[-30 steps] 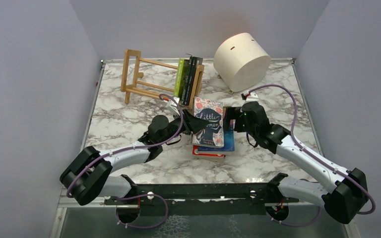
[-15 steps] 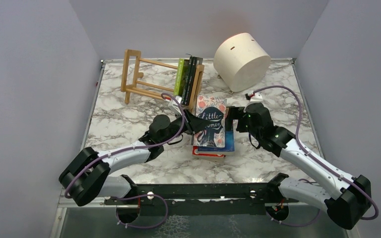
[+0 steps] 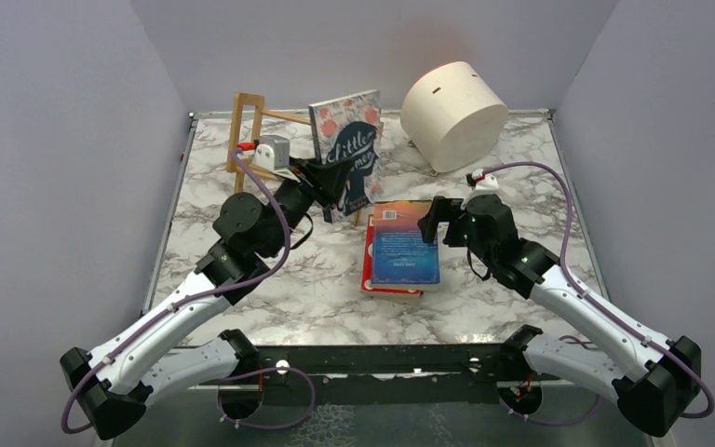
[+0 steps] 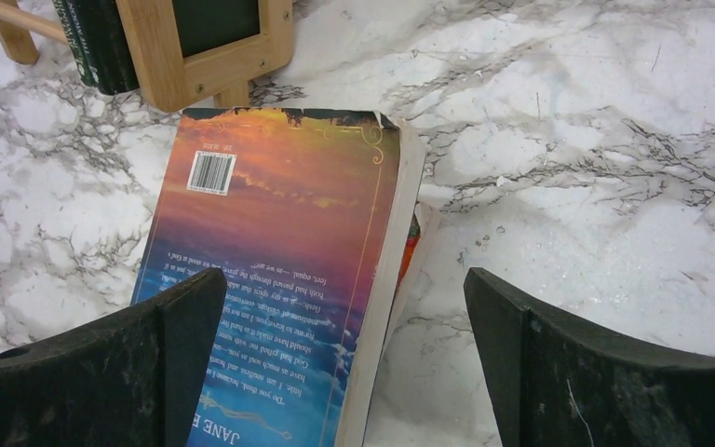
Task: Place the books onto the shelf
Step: Pick up the book from the center of the board, then place the book on the shelf.
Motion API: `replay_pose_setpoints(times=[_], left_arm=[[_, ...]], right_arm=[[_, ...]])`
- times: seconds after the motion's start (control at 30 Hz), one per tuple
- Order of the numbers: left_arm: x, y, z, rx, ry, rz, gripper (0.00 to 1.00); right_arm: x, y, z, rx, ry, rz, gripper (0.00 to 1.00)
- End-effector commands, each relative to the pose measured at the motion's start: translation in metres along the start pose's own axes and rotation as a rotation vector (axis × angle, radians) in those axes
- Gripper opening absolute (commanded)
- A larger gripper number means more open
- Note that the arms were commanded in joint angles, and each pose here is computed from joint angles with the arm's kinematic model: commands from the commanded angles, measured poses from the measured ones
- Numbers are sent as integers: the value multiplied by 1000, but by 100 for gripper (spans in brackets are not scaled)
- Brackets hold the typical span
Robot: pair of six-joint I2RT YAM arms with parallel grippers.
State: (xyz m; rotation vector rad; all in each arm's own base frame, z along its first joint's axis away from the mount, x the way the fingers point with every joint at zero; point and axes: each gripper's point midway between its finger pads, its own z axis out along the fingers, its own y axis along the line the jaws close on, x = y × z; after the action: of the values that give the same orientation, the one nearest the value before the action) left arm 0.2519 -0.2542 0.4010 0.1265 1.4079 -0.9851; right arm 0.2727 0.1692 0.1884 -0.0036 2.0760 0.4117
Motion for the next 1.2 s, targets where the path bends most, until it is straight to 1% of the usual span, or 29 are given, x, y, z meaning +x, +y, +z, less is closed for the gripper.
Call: replay_pose_setpoints(times=[0.0,0.17,0.23,0.3,0.43,0.5,0.63,0.73,0.93,1.17], left_arm=[[-66,50,-8,-303,-185,356,0],[-104,75,-11,-484,-313,620,0],[-111,87,-7,-543,-327,699,0],[-116,99,2,-569,-323,740,0],[-131,143,17,-578,-342,705,0],[-131,169,25,-577,-322,705,0],[-120,222,39,-569,-261,667,0],[-100,247,51,-502,-213,598,0],[-60,263,70,-375,-115,541,0],[-26,272,80,-307,-42,514,0]], right_arm=[[-11,4,1,-4,-43,17,98],[-12,5,1,-8,-47,22,98],[-13,6,0,-14,-49,26,98],[-13,7,0,-22,-49,27,98],[-13,6,-2,-19,-51,27,98],[-15,5,-4,-15,-56,26,98],[-17,3,-7,-7,-70,22,98],[-17,2,-5,-3,-68,19,99],[-14,4,1,1,-54,19,99],[-8,5,8,1,-37,20,99]])
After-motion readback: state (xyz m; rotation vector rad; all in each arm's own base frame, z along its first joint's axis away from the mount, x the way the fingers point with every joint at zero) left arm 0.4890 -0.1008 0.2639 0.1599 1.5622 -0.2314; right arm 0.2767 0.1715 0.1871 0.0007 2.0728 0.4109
